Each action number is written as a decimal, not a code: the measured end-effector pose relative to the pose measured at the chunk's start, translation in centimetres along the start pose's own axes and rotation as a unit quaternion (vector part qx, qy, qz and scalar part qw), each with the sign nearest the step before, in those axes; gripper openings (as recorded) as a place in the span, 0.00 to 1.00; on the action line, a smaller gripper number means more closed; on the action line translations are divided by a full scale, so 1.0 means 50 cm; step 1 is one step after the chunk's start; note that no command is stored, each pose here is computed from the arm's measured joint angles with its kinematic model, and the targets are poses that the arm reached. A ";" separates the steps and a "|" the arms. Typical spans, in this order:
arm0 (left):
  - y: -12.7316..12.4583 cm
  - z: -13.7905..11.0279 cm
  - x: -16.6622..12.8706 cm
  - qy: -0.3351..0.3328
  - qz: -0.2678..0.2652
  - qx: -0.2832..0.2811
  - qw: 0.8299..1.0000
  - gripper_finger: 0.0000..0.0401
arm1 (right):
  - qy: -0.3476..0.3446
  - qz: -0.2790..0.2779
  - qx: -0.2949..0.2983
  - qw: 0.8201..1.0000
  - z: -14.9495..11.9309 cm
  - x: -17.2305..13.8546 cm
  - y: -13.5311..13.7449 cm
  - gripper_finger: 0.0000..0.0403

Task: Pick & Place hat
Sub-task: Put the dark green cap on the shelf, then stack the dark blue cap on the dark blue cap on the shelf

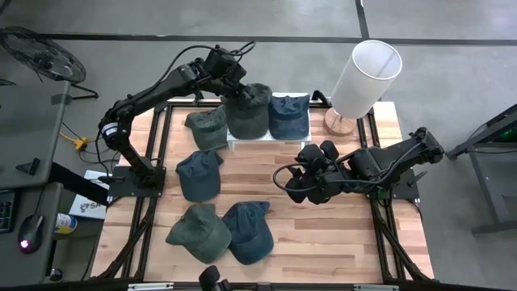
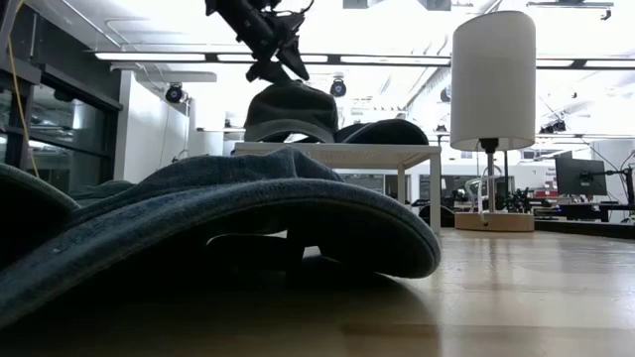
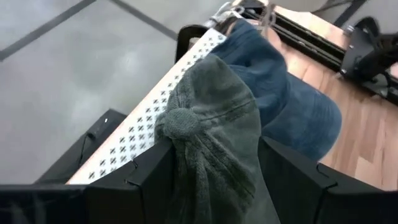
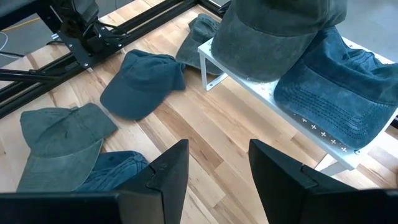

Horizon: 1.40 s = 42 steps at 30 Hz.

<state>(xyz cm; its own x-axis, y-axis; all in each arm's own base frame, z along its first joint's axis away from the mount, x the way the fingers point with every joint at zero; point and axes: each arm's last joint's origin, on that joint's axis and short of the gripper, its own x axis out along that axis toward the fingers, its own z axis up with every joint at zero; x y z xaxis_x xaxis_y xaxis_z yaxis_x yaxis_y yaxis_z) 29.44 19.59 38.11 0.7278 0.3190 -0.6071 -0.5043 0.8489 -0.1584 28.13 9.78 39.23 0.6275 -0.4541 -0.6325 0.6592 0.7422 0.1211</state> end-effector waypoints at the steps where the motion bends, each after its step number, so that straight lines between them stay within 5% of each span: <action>1: -0.006 0.001 0.003 -0.003 -0.006 0.009 1.000 0.55 | 0.000 0.000 0.000 1.000 0.000 0.000 0.000 0.40; 14: -0.008 0.004 0.025 -0.013 0.006 0.047 0.999 0.57 | 0.003 -0.006 -0.005 1.000 -0.002 0.000 -0.003 0.40; 26: -0.005 0.004 0.025 -0.013 0.025 0.036 0.999 0.78 | 0.003 -0.007 -0.006 1.000 -0.002 0.000 -0.003 0.40; 42: 0.009 0.010 0.022 -0.033 0.152 0.032 0.987 0.79 | 0.003 -0.021 0.006 1.000 0.011 0.014 -0.014 0.40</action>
<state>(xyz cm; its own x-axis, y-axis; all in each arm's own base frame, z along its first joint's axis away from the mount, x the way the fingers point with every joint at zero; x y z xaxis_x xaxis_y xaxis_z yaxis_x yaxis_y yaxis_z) 30.26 20.53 37.74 0.5765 0.5880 -0.5674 -0.6753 0.7338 0.0743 28.32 8.67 39.12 0.5973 -0.4820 -0.6410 0.6895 0.7169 0.1035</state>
